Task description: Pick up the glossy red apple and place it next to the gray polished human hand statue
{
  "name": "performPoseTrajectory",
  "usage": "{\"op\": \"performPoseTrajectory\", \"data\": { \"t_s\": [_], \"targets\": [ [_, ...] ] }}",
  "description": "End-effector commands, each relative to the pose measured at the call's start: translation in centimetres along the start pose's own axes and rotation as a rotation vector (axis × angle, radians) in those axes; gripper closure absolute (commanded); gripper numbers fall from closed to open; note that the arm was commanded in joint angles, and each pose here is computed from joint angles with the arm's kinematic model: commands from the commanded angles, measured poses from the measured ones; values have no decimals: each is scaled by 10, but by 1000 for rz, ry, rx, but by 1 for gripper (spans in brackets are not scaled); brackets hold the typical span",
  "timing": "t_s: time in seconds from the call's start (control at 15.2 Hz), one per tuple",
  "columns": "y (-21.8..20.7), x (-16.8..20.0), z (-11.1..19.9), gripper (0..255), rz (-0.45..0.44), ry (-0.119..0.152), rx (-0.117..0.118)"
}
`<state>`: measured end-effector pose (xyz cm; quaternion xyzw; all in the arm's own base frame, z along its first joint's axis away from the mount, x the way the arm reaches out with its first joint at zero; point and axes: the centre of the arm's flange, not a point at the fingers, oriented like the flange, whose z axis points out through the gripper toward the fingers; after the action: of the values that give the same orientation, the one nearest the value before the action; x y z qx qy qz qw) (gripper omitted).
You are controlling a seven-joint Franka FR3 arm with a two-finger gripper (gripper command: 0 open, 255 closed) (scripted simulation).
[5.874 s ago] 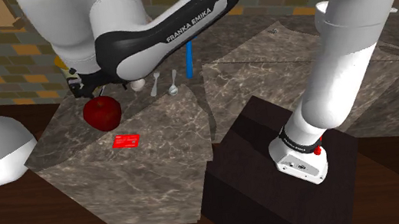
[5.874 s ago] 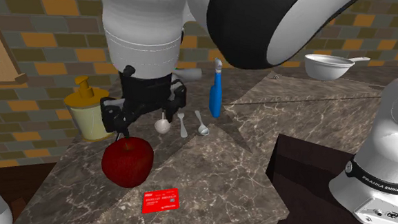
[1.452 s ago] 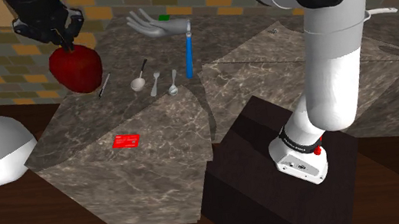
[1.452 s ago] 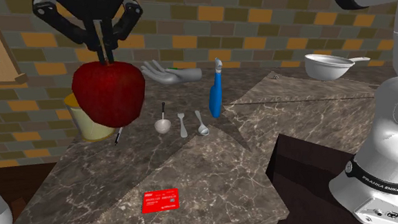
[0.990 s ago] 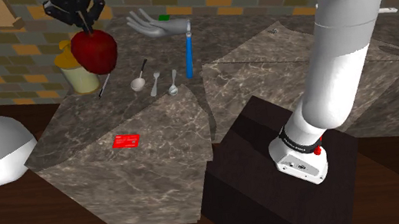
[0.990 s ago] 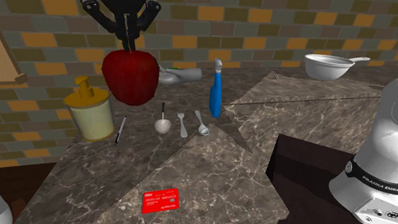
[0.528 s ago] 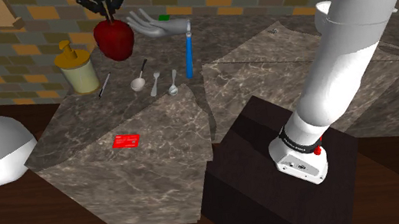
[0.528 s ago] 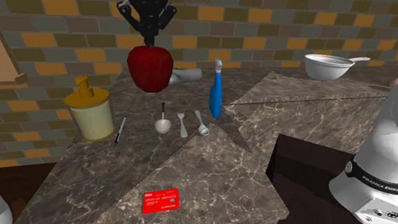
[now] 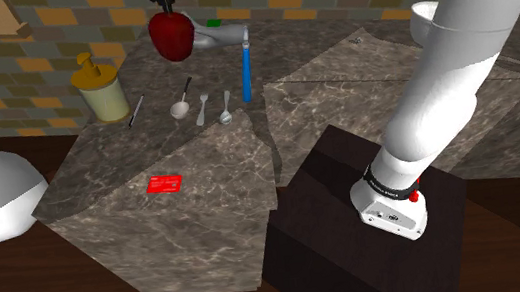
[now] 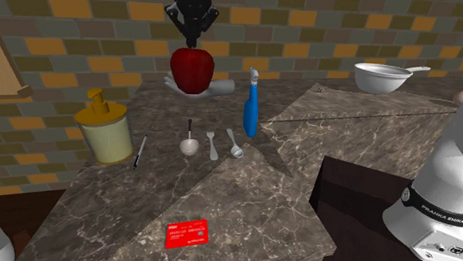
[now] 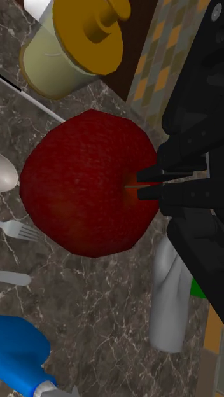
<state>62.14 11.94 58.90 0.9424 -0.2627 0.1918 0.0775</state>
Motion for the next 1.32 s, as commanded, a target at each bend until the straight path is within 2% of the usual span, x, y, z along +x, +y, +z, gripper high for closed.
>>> {"op": "performPoseTrajectory", "data": {
  "t_s": [0.0,1.25],
  "targets": [
    [20,19,7,255,-1,1,1],
    [192,183,87,255,-1,1,1]
  ]
}}
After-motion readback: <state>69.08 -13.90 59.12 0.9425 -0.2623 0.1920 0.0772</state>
